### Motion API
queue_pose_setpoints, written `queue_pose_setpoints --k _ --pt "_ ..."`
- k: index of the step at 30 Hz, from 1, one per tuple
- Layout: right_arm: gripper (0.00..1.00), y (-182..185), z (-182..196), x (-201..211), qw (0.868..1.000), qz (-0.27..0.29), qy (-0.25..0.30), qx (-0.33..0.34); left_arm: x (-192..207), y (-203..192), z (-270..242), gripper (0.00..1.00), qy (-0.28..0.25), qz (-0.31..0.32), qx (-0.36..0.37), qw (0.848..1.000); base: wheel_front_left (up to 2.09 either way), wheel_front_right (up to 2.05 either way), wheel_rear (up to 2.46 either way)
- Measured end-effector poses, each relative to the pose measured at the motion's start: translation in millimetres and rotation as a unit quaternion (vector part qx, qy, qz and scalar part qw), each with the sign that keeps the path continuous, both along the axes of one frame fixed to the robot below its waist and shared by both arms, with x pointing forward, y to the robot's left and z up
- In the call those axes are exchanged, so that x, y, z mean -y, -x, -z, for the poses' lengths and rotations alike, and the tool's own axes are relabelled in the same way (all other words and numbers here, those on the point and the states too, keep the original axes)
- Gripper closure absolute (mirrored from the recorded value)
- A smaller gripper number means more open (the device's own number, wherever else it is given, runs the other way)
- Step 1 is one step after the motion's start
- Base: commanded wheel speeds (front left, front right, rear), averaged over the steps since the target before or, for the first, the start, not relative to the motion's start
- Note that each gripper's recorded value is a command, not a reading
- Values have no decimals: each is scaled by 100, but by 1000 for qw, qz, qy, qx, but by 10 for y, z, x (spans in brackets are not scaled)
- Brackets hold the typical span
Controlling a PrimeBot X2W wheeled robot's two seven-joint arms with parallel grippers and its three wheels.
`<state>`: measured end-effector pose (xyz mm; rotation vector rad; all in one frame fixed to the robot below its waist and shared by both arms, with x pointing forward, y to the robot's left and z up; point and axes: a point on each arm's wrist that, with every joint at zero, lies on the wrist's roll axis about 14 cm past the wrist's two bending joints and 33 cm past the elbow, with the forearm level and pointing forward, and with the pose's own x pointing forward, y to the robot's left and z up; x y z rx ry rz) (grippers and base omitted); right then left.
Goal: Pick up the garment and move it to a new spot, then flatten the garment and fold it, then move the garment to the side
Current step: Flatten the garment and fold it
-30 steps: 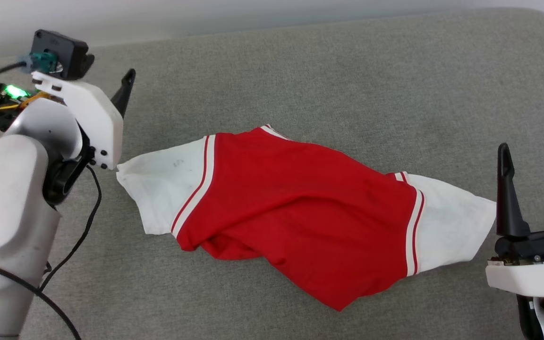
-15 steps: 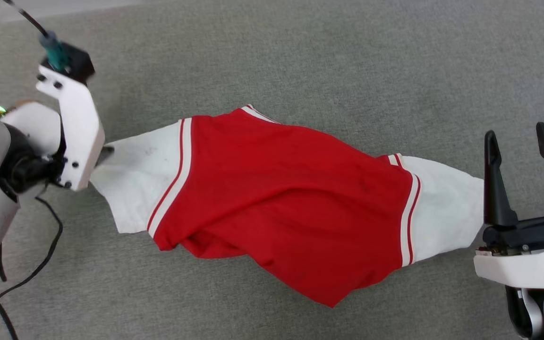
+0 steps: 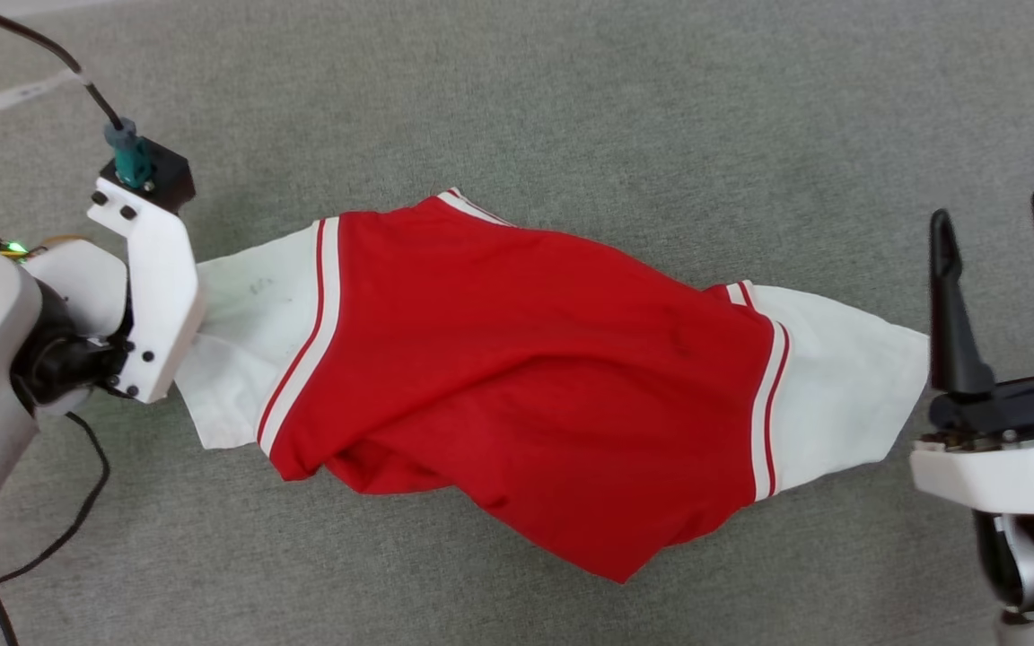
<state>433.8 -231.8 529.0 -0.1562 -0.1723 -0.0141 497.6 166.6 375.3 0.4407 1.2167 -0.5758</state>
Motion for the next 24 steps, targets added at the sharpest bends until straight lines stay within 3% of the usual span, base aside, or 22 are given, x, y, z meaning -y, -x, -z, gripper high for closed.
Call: queue_pose_setpoints --k 14,18,21,24 --pt "0 -62 -926 202 990 -32 95 103 6 149 -815 100 67 20 132 989 0 0 0" --pt "0 -222 -865 153 990 -60 123 42 -103 283 -927 100 71 13 152 986 0 0 0" --pt "0 -345 -676 169 989 -74 124 -44 -172 375 -960 100 71 7 160 985 0 0 0" --pt "0 -407 -416 163 975 -93 138 -148 -181 442 -968 100 74 3 164 984 0 0 0"
